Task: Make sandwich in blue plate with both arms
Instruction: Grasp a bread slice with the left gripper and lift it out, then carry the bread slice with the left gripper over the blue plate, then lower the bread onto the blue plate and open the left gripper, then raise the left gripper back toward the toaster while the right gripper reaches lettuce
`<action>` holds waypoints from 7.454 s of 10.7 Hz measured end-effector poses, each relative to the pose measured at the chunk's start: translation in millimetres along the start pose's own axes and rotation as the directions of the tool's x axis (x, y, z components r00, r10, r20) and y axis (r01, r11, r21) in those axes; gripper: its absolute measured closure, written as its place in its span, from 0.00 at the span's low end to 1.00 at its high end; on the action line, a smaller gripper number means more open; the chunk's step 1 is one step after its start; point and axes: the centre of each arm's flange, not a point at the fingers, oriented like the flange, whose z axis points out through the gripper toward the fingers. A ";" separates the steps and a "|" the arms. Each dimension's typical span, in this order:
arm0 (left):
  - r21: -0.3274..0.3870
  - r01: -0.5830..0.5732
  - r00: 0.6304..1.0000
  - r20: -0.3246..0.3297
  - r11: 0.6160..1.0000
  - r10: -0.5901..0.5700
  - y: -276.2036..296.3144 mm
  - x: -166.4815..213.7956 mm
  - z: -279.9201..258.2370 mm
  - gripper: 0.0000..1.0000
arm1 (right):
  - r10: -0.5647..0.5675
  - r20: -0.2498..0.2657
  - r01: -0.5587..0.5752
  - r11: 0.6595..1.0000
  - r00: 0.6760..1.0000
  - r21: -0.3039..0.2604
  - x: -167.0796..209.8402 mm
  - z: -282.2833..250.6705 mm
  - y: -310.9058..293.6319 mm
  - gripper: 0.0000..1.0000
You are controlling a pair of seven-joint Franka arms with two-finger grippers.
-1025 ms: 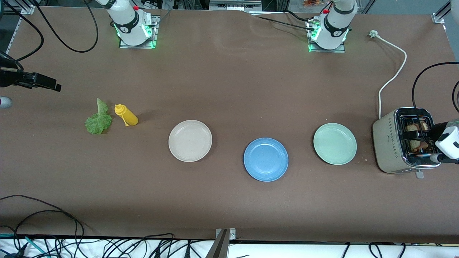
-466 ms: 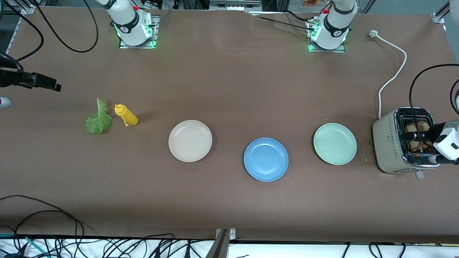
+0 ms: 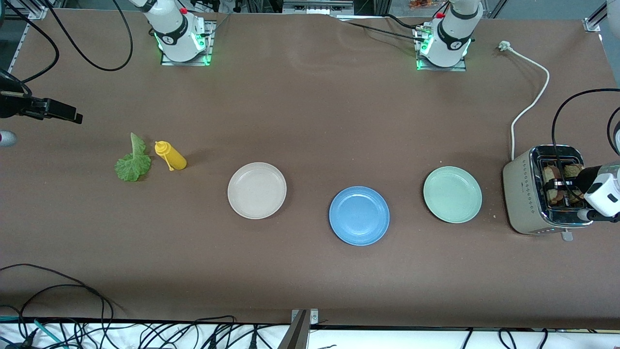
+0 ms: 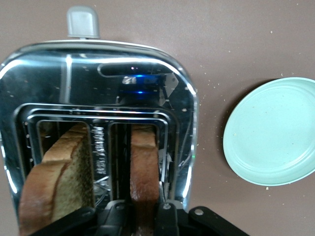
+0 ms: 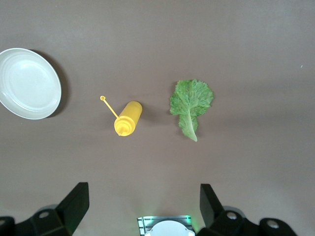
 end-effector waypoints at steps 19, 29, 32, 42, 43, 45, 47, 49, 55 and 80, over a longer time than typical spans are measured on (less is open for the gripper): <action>-0.035 -0.177 0.978 0.103 0.984 0.180 126.3 -47.9 -145.7 0.90 | 0.025 -0.002 -0.025 1.000 1.000 0.002 0.2 -1.0 14.2 0.00; -0.195 -0.116 0.987 0.090 0.974 0.136 278.2 -29.4 -92.8 0.90 | 0.029 -0.002 -0.029 1.000 1.000 0.004 0.2 -1.3 16.3 0.00; -0.347 -0.062 0.990 0.094 0.936 0.100 290.8 -22.8 -56.9 0.90 | 0.030 -0.002 -0.030 1.000 1.000 0.004 0.2 -1.3 16.4 0.00; -0.662 0.127 0.992 0.090 0.739 -0.090 409.9 13.9 50.9 0.90 | 0.030 -0.003 -0.030 1.000 1.000 0.005 0.2 -1.7 16.4 0.00; -0.661 0.130 0.992 0.081 0.739 -0.102 414.5 16.7 58.7 0.90 | 0.030 -0.003 -0.030 1.000 1.000 0.005 0.2 -1.7 16.4 0.00; -0.664 0.088 0.996 0.039 0.742 -0.084 412.2 22.8 70.0 0.90 | 0.030 -0.003 -0.030 1.000 1.000 0.005 0.2 -1.7 16.4 0.00; -0.663 0.016 0.999 -0.022 0.748 -0.042 411.0 28.7 84.2 0.90 | 0.030 -0.003 -0.030 1.000 1.000 0.005 0.2 -1.7 16.4 0.00; -0.657 -0.021 0.997 -0.071 0.754 -0.034 423.9 30.4 94.9 0.90 | 0.029 -0.003 -0.029 1.000 1.000 0.005 0.2 -1.7 16.3 0.00; -0.637 -0.124 0.989 -0.145 0.761 0.040 434.8 31.2 109.5 0.90 | 0.029 -0.003 -0.029 1.000 1.000 0.005 0.2 -1.7 16.0 0.00; -0.093 -0.244 0.966 -0.106 0.965 0.234 202.3 7.4 -39.1 0.00 | 0.014 0.000 -0.014 0.999 1.000 0.039 1.2 -0.2 7.4 0.00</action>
